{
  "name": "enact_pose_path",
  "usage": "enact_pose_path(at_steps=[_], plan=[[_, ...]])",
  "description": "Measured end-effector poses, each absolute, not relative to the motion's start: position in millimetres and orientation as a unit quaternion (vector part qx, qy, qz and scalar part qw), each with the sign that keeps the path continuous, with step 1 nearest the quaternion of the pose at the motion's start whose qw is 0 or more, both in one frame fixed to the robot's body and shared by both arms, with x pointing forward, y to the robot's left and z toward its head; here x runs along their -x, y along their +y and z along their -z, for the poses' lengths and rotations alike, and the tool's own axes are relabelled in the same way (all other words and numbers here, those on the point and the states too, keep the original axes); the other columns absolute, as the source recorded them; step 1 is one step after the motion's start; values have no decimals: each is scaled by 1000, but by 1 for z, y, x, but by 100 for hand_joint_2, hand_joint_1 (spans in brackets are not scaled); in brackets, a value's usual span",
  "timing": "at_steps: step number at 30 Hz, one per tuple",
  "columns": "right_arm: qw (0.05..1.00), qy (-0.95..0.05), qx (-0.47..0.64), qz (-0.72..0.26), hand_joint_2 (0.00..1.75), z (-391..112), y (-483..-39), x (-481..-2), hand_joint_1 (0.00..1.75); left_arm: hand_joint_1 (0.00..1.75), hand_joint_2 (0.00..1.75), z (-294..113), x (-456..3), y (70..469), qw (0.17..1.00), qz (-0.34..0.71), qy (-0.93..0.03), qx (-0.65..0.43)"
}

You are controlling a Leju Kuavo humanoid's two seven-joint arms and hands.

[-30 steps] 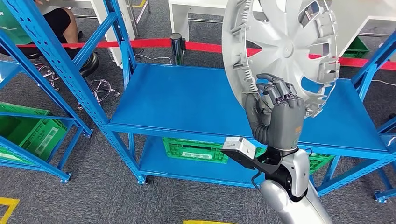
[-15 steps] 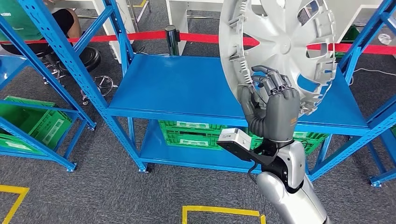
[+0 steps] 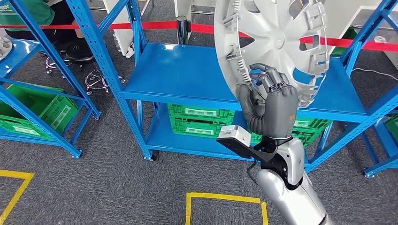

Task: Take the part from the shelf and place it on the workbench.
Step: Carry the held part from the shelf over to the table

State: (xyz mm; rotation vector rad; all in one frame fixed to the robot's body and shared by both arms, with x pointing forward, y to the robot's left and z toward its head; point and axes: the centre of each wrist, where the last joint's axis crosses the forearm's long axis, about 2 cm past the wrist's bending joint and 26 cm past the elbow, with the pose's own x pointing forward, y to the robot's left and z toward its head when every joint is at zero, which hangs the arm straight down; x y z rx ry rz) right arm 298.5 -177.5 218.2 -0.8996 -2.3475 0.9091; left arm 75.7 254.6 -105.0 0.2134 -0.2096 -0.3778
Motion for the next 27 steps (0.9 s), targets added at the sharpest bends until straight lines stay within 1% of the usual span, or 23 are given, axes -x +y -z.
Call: enact_pose_path(at_steps=[19, 27], plan=[[244, -847, 339, -330, 175, -213, -171, -291, 175, 0, 175, 104, -84, 262, 968, 197, -110, -111], [246, -845, 331, -341, 175, -210, -170, -290, 175, 0, 175, 106, -76, 263, 971, 187, -105, -108]])
